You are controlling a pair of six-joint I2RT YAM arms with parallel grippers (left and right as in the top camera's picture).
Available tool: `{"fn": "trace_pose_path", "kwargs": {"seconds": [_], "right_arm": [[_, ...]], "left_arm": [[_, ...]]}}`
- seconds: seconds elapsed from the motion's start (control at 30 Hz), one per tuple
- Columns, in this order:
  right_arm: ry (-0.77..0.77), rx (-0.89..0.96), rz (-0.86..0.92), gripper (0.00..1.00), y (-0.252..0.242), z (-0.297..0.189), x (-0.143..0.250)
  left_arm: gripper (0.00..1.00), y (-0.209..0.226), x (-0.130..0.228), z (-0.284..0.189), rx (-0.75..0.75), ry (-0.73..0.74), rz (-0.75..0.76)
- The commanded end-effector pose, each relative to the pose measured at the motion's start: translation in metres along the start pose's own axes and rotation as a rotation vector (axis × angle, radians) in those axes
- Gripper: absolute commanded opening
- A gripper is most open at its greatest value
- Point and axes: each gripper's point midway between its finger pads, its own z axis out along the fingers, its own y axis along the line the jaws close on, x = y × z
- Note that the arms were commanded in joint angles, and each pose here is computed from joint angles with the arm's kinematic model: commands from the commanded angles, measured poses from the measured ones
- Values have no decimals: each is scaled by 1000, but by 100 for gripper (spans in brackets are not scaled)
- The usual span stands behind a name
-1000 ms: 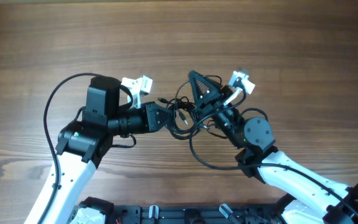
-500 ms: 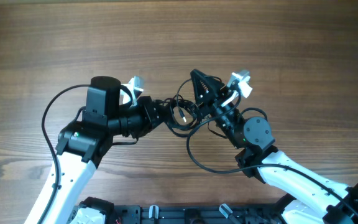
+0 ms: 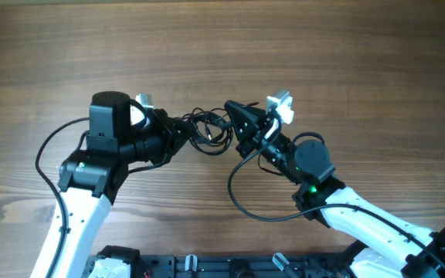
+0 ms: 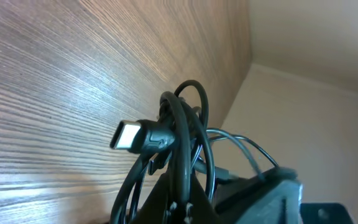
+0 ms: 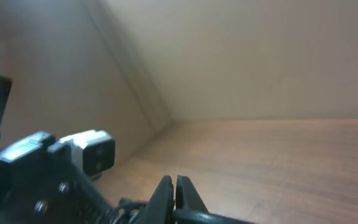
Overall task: Untangle cables
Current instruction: 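Hold the coil with the left gripper and pull the strand rightward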
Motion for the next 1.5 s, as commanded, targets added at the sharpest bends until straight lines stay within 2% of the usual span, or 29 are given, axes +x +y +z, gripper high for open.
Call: {"fn": "trace_pose_path", "kwargs": {"seconds": [0.0, 0.23, 0.37, 0.63, 0.93, 1.03, 1.07, 1.17, 1.33, 1.4, 1.47], "right_arm": [[71, -84, -32, 5, 12, 1, 15], [180, -194, -14, 4, 29, -4, 37], [225, -182, -2, 5, 25, -6, 47], [269, -139, 13, 4, 16, -7, 58], [294, -123, 24, 5, 13, -8, 64], [310, -114, 29, 8, 11, -9, 68], [316, -111, 32, 11, 11, -9, 70], [316, -109, 41, 47, 10, -10, 69], [279, -99, 82, 87, 10, -11, 53], [268, -92, 98, 100, 8, -13, 48], [267, -82, 97, 100, 6, -15, 45]], "left_arm": [[4, -3, -16, -4, -6, -82, -48], [4, 3, -31, -6, -39, -169, -40], [4, 0, -31, -6, -39, -168, 66], [4, -24, 1, 2, 61, -22, 352], [4, -28, 29, 11, 77, 62, 429], [4, -29, 39, 14, 81, 86, 482], [4, -29, 40, 15, 81, 90, 484], [4, -29, 36, 14, 79, 75, 477], [4, -26, 10, 5, 72, 8, 334], [4, -24, -3, 0, 71, -27, 262], [4, -23, -14, -5, 72, -56, 194]]}}
